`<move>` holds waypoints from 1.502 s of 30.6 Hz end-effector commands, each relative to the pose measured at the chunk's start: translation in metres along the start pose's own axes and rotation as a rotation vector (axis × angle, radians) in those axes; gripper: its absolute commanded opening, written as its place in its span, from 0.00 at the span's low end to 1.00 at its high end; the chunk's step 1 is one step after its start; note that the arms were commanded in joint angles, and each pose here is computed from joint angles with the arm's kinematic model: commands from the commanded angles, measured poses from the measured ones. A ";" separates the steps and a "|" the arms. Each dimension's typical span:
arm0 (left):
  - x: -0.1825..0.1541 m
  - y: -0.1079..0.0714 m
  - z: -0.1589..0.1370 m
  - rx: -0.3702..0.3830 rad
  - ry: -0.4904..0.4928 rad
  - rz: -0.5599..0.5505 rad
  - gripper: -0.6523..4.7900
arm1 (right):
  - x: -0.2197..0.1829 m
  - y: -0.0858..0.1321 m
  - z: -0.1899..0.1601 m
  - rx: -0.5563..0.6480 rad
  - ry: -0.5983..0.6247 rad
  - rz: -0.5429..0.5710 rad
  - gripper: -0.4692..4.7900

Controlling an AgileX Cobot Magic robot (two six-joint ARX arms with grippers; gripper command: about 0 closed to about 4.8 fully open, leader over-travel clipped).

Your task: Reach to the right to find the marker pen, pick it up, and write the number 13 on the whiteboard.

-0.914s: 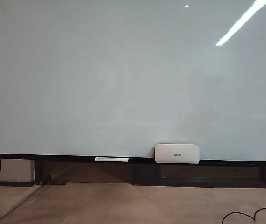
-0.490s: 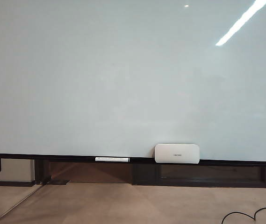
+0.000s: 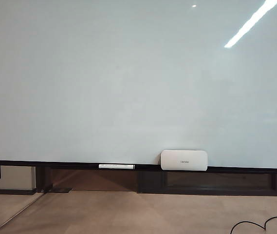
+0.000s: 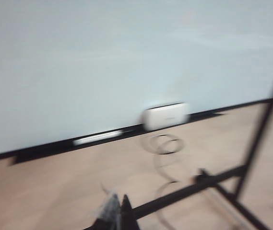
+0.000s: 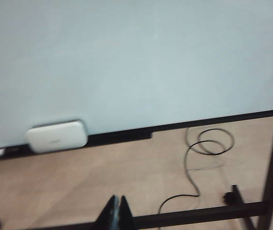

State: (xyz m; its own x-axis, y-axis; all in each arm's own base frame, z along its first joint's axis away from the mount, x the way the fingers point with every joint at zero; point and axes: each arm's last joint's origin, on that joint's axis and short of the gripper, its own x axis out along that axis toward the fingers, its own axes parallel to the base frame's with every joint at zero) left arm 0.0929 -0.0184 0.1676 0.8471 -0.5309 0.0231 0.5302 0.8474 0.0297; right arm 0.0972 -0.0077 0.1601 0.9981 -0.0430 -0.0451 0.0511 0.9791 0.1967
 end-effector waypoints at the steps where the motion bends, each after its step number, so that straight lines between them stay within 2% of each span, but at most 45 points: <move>1: 0.000 -0.002 0.003 -0.011 -0.024 -0.069 0.11 | 0.000 -0.003 0.003 0.055 -0.050 -0.115 0.08; 4: 0.000 -0.002 0.003 -0.015 -0.023 -0.076 0.11 | 0.000 -0.003 0.005 0.067 -0.067 -0.125 0.08; 9: 0.000 -0.004 0.002 -0.022 -0.010 -0.142 0.11 | -0.001 0.000 0.012 0.061 -0.130 -0.068 0.08; 14: 0.000 -0.004 0.001 -0.028 0.000 -0.155 0.11 | -0.004 0.002 0.025 0.043 -0.274 -0.065 0.08; 18: 0.000 -0.003 0.001 -0.039 0.002 -0.106 0.11 | -0.009 0.003 0.040 0.048 -0.429 -0.093 0.08; 22: 0.000 -0.002 0.000 -0.072 0.008 -0.079 0.11 | -0.016 0.006 0.059 0.071 -0.501 -0.108 0.08; 25: 0.000 -0.003 0.000 -0.090 0.011 -0.091 0.11 | -0.022 0.011 0.079 0.050 -0.511 -0.097 0.08; 29: 0.001 -0.004 0.000 -0.071 0.008 -0.104 0.11 | -0.016 0.013 0.092 -0.062 -0.451 -0.136 0.08; 32: 0.001 -0.006 0.001 -0.075 0.003 -0.142 0.11 | -0.006 0.014 0.097 -0.068 -0.424 -0.133 0.08; 36: 0.003 -0.011 0.004 -0.060 -0.031 -0.167 0.11 | 0.005 0.017 0.112 -0.091 -0.452 -0.111 0.08; 40: 0.005 -0.015 0.009 -0.046 -0.077 -0.149 0.11 | 0.019 0.019 0.132 -0.172 -0.459 -0.133 0.08; 46: 0.008 -0.019 0.008 -0.122 -0.064 -0.096 0.11 | 0.041 0.020 0.167 -0.259 -0.430 -0.126 0.08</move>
State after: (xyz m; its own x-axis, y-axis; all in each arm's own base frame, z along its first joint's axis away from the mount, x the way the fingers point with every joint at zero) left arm 0.0891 -0.0379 0.1736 0.7792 -0.6217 0.0794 0.6264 0.7768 -0.0645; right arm 0.1441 -0.0226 0.3160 0.9163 -0.2111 0.3403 0.2288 0.9734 -0.0121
